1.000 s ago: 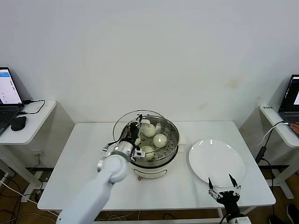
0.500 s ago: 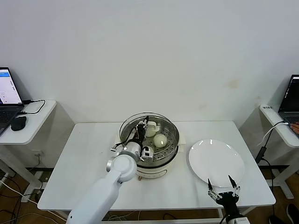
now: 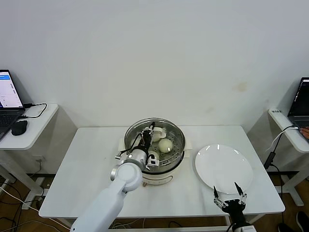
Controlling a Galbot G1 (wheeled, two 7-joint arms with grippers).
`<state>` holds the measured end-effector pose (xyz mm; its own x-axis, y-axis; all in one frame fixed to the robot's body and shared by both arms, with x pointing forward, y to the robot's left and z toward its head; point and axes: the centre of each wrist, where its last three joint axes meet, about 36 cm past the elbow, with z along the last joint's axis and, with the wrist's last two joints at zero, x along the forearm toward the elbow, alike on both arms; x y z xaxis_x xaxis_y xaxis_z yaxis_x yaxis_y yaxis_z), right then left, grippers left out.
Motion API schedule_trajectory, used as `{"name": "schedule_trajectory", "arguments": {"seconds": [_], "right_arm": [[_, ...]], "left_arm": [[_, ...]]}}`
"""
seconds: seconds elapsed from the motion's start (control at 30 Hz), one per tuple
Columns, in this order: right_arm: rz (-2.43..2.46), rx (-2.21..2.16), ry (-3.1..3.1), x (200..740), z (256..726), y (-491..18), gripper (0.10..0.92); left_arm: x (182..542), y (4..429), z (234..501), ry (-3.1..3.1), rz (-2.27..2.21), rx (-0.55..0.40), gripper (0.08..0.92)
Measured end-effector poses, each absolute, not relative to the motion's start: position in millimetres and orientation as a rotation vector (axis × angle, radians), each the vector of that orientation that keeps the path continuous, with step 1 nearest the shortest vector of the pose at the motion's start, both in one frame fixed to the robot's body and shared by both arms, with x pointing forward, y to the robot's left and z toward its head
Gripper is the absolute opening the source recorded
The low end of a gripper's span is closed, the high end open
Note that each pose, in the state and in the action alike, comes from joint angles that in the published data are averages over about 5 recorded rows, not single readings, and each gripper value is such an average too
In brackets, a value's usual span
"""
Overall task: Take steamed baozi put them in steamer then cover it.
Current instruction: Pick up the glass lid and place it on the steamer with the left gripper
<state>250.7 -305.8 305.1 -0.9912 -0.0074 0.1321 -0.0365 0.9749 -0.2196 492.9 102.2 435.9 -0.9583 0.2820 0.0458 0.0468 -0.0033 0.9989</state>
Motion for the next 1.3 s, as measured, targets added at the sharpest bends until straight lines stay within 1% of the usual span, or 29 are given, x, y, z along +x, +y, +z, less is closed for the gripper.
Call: {"name": "schedule_trajectory", "arguments": {"seconds": [0.6,0.87,0.97,1.3], "right_arm": [[0.335,0.041,-2.987,250.1,302.7,-303.8,0.823],[0.334,0.044,-2.986,250.5,301.5,-303.7,0.823],[0.333,0.045,-2.985,250.5,300.9,-303.7,0.823],[0.329,0.044,-2.984,250.9,299.7,-302.2,0.823]], "left_arm": [[484.3,98.2,431.5,2.103,2.071,0.375,0.138],[486.2,96.8,428.8,2.108,2.066,0.378,0.140],[486.9,97.1,428.4,2.106,2.064,0.373,0.177],[481.3,101.8,431.3,2.114,2.035,0.347,0.463]]}}
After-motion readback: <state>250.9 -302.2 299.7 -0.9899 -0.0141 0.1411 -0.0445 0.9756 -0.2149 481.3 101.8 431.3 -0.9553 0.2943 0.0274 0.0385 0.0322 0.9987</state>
